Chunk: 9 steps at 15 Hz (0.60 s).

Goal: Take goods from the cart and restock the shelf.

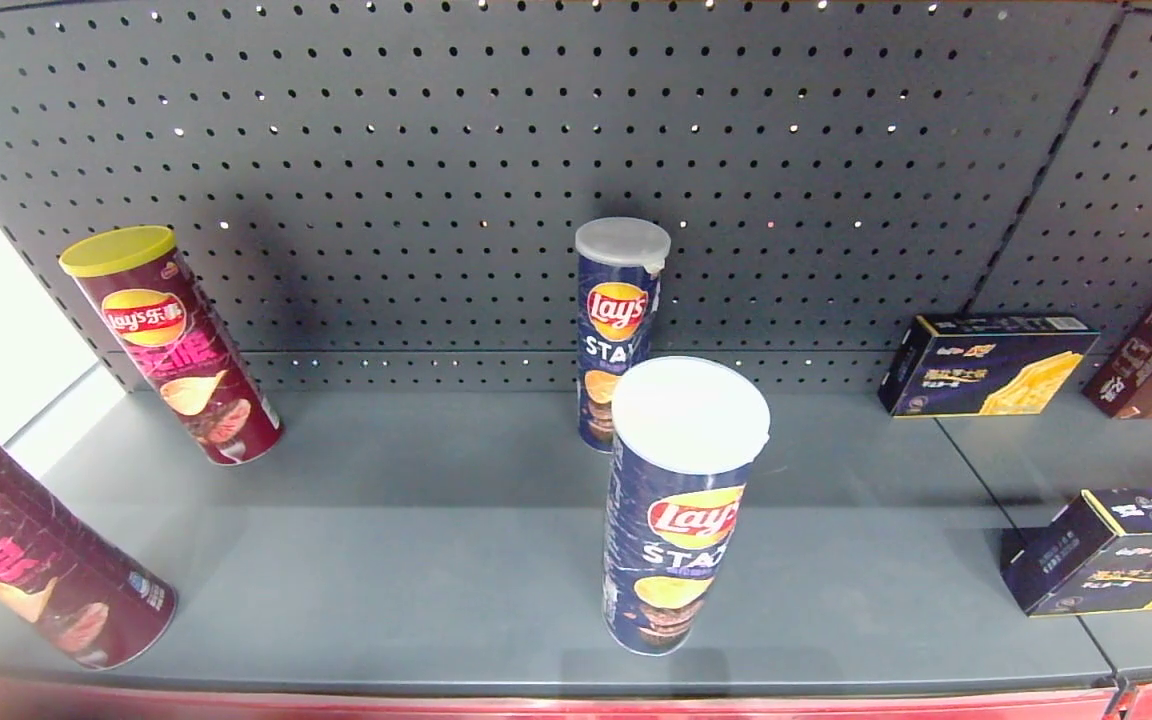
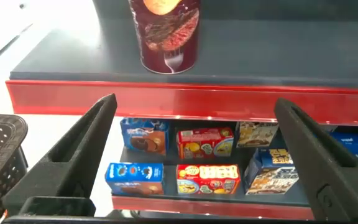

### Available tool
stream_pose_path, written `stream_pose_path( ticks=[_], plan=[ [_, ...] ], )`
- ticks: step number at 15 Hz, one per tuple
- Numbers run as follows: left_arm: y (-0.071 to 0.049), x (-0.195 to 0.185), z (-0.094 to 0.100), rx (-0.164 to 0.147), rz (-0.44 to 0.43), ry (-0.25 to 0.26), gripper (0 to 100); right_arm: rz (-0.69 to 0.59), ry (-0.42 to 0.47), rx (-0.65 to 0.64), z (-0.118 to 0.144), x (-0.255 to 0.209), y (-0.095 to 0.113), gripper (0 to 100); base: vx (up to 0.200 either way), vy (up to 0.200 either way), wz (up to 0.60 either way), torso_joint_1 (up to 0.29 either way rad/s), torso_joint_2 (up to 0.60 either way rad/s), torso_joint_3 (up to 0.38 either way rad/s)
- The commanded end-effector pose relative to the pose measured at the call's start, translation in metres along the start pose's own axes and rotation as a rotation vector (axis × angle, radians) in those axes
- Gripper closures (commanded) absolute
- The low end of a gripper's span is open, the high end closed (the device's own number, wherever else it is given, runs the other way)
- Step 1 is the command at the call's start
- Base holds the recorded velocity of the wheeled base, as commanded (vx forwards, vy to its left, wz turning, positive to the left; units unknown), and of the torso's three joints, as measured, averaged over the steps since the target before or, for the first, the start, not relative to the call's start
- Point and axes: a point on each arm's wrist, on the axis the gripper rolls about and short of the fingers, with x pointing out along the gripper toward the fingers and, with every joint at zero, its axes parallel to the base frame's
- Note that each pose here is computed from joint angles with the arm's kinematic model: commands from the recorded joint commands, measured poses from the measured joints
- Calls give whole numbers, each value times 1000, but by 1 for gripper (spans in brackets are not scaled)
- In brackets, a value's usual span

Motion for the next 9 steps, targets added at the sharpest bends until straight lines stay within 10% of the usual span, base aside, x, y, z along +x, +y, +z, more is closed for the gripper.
stream_pose_path(
  ticks=[1, 9],
  plan=[
    [0, 0, 1, 0, 0, 0, 0, 38, 44, -16, 37, 9, -1, 0, 0, 0, 0, 0, 0, 0],
    [0, 0, 1, 0, -2, -1, 0, 312, 117, -29, 115, 55, 4, 0, 0, 0, 0, 0, 0, 0]
  ],
)
